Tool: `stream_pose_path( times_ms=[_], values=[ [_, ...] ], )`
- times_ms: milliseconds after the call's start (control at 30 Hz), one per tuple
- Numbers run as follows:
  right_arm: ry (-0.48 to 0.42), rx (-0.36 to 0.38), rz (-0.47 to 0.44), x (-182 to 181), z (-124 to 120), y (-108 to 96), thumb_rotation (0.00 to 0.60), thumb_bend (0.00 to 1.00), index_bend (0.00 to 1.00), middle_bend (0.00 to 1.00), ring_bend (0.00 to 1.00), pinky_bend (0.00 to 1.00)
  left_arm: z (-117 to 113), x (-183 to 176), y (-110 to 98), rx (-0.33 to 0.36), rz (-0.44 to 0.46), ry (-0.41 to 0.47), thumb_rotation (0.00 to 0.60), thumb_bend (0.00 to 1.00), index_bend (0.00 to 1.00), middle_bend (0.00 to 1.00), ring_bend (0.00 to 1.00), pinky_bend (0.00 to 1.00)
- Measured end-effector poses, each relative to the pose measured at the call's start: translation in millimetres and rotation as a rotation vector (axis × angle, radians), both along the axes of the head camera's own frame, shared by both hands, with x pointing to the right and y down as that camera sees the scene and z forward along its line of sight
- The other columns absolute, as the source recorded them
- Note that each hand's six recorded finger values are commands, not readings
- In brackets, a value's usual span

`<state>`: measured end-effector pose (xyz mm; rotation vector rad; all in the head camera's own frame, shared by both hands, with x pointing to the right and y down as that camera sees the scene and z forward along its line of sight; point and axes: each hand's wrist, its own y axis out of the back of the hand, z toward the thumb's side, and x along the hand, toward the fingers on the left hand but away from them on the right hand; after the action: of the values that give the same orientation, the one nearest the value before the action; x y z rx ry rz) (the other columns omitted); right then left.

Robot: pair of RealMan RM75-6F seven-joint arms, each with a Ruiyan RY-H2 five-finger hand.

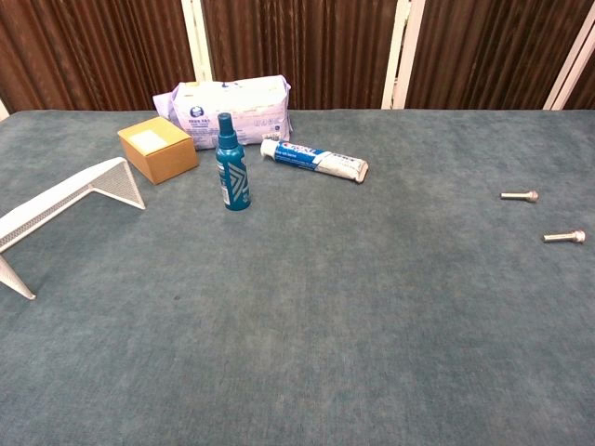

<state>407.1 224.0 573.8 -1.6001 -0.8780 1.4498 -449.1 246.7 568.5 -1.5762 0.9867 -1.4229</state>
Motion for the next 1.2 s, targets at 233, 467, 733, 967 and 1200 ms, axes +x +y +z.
stream_pose_path(
  times_ms=[233, 467, 733, 967, 1200],
  values=[
    [0.014, -0.02, -0.016, -1.7, 5.3, 2.4, 0.599, 0.15, 0.0, 0.0, 0.0, 0.0, 0.4, 3.6, 0.1, -0.008, 0.007, 0.024, 0.6, 0.44, 0.0, 0.0, 0.0, 0.04],
    [0.138, -0.013, -0.113, -4.3, 18.8, -1.6, 0.6, 0.26, 0.28, 0.0, 0.0, 0.0, 4.0, 6.2, -0.3, -0.035, 0.013, 0.056, 0.6, 0.44, 0.0, 0.0, 0.0, 0.04],
    [0.403, 0.003, -0.309, -6.5, 54.5, 1.4, 0.6, 0.35, 0.48, 0.0, 0.0, 0.0, 4.7, 11.5, 2.2, -0.06, 0.034, 0.08, 0.6, 0.44, 0.0, 0.0, 0.0, 0.04],
    [0.401, -0.023, -0.356, -17.2, 82.3, -2.5, 0.6, 0.37, 0.5, 0.0, 0.0, 0.0, 4.5, 10.8, 3.4, -0.07, 0.031, 0.083, 0.6, 0.44, 0.0, 0.0, 0.0, 0.04],
    [0.4, -0.088, -0.37, -28.7, 115.3, -0.4, 0.6, 0.38, 0.51, 0.0, 0.0, 0.0, 5.7, 10.7, 3.7, -0.078, 0.027, 0.08, 0.6, 0.44, 0.0, 0.0, 0.0, 0.04]
  ],
)
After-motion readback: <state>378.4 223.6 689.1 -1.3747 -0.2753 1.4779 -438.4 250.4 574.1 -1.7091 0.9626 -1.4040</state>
